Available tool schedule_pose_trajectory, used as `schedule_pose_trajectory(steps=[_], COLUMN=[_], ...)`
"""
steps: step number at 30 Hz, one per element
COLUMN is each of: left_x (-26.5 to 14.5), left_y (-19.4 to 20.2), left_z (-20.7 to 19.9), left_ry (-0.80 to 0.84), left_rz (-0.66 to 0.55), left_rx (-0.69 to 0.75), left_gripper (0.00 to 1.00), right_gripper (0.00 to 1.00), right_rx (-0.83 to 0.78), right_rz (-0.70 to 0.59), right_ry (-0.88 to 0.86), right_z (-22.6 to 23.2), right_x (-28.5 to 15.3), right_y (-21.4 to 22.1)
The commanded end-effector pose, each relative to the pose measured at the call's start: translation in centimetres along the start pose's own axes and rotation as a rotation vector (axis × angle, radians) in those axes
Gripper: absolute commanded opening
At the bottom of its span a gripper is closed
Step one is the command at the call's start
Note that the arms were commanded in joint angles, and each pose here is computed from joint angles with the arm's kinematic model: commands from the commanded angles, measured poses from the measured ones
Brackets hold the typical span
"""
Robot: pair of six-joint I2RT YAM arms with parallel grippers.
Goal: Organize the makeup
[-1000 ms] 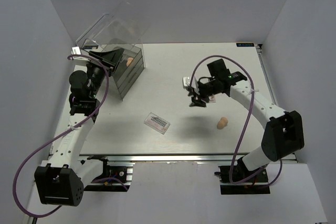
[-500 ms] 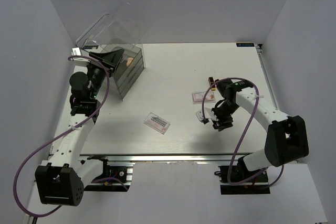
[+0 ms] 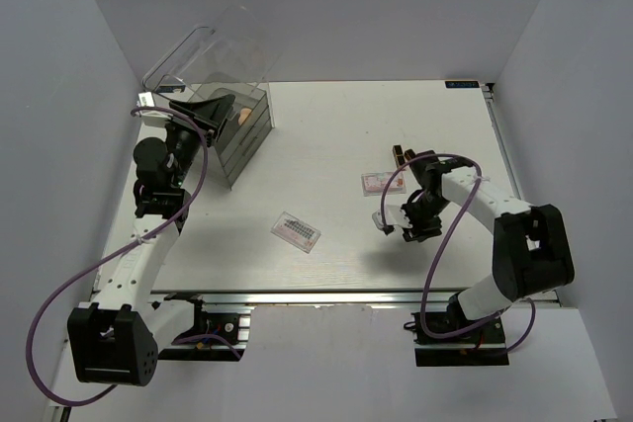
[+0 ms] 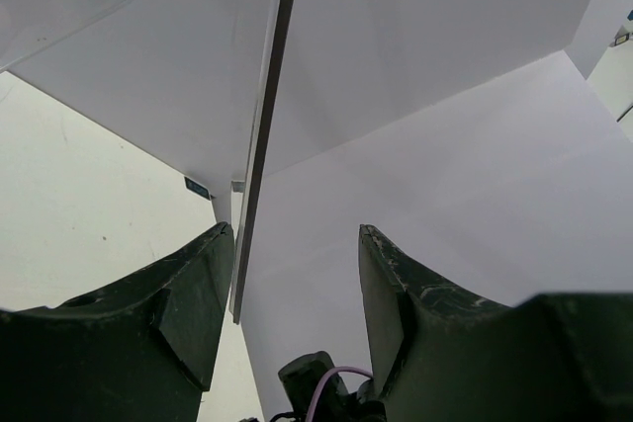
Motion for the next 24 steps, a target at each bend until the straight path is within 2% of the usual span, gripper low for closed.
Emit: schedule_pose_trajectory(steps=[1,10,13,14,15,18,22,23,24], left_x=[-0.3,-0.3,-0.2,-0.2,-0.2,-0.2,-0.3,-0.3,-0.3], left_y=[0.2,0.3,0.2,0.3,0.2,0.2,0.2,0.1,0.1], left_z=[-1.6,-1.5,-1.5,-1.4,-1.5,-1.5,-1.8,-1.9,-1.9], left_ry=[0.074,0.075,0.078,0.077,0.078,0.078,0.09,0.093,0.094], left_rz=[0.018,0.021,0.019,0.02,0.02,0.02,0.015,0.014,0.014], left_rx=[0.006,-0.001,-0.002,-0.002,-0.002,0.0,-0.004,-0.006,-0.007], left_gripper=[0.62,0.62,0.62,0.62,0.62,0.62,0.62,0.62,0.62], right_gripper=[0.5,0.43,0.32,0.2,0.14,0.01,0.0,0.0,0.0], right_rx=[-0.002,0.024,0.037,0.038,0.042,0.05,0.103,0.174,0.154], right_rz=[0.025,0.064,0.07,0.055,0.038,-0.08,-0.324,-0.372,-0.418], right_ry=[0.036,0.015,-0.001,-0.002,0.004,0.078,0.201,0.208,0.286], right_z=[-1.0,-0.4,0.0,-0.1,-0.4,-2.6,-7.1,-7.8,-9.9], right_x=[0.6,2.1,2.3,1.9,1.5,-1.2,-5.0,-5.3,-6.6], right_y=[0.7,1.7,1.9,1.6,1.2,-1.4,-6.9,-8.5,-9.9])
Point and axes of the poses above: each gripper's point midway between its finger pads, its own x axis out along the fingers, its own z axis along the line the jaws close on, y = z × x, the point moved 4 cm from there along -x, back along the fingers, and after that the axes turned 1 degree about -x, right-handed, at the moved point
